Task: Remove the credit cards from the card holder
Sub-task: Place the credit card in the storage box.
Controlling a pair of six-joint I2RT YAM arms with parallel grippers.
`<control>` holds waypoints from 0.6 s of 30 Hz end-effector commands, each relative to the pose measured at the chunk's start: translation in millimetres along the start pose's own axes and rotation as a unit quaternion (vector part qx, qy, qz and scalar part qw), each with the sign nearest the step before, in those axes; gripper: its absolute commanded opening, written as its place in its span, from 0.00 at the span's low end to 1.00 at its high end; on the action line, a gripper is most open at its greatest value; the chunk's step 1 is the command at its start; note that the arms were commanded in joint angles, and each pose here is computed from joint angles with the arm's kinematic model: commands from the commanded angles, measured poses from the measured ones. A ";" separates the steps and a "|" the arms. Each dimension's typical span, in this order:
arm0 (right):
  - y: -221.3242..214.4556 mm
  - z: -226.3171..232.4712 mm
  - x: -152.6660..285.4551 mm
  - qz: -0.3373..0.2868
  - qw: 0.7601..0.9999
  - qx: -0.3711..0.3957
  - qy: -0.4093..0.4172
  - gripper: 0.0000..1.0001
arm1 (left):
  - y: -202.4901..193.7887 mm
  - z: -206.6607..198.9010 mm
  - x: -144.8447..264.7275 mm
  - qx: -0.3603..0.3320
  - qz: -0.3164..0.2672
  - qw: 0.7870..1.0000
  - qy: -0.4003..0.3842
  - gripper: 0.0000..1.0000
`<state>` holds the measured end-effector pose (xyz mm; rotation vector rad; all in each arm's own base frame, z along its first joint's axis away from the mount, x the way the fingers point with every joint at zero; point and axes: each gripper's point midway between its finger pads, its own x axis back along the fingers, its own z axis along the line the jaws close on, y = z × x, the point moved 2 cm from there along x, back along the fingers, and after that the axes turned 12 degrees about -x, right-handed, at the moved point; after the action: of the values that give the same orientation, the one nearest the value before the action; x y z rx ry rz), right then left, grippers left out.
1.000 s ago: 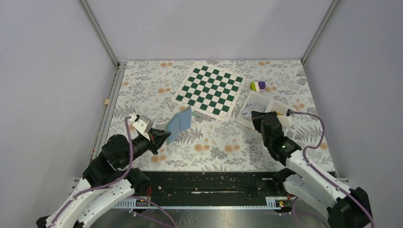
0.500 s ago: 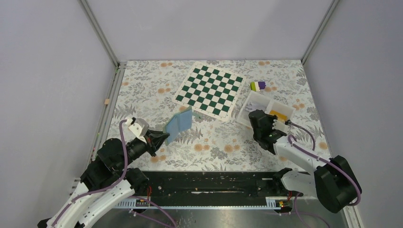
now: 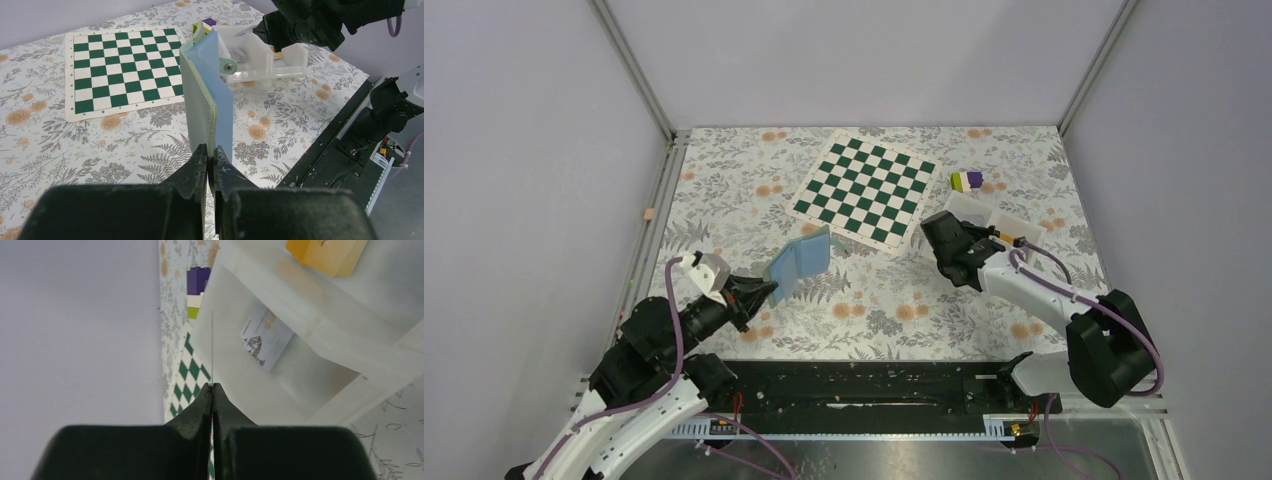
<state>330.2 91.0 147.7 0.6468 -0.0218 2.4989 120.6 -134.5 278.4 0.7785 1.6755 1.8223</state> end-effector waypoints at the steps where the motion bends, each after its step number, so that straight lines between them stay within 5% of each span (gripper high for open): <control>1: 20.2 3.0 -6.3 -0.074 0.980 -0.187 -0.007 0.00 | 12.6 2.0 -3.2 -0.006 -0.030 1.000 0.005 0.00; 18: -11.0 3.1 -31.8 -0.083 0.973 -0.212 -0.041 0.00 | 12.8 -2.7 -2.2 -0.007 -0.034 0.999 -0.008 0.00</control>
<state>339.1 91.4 107.6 0.8897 0.2132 2.3747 119.1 -137.6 273.6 0.8032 1.6619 1.8173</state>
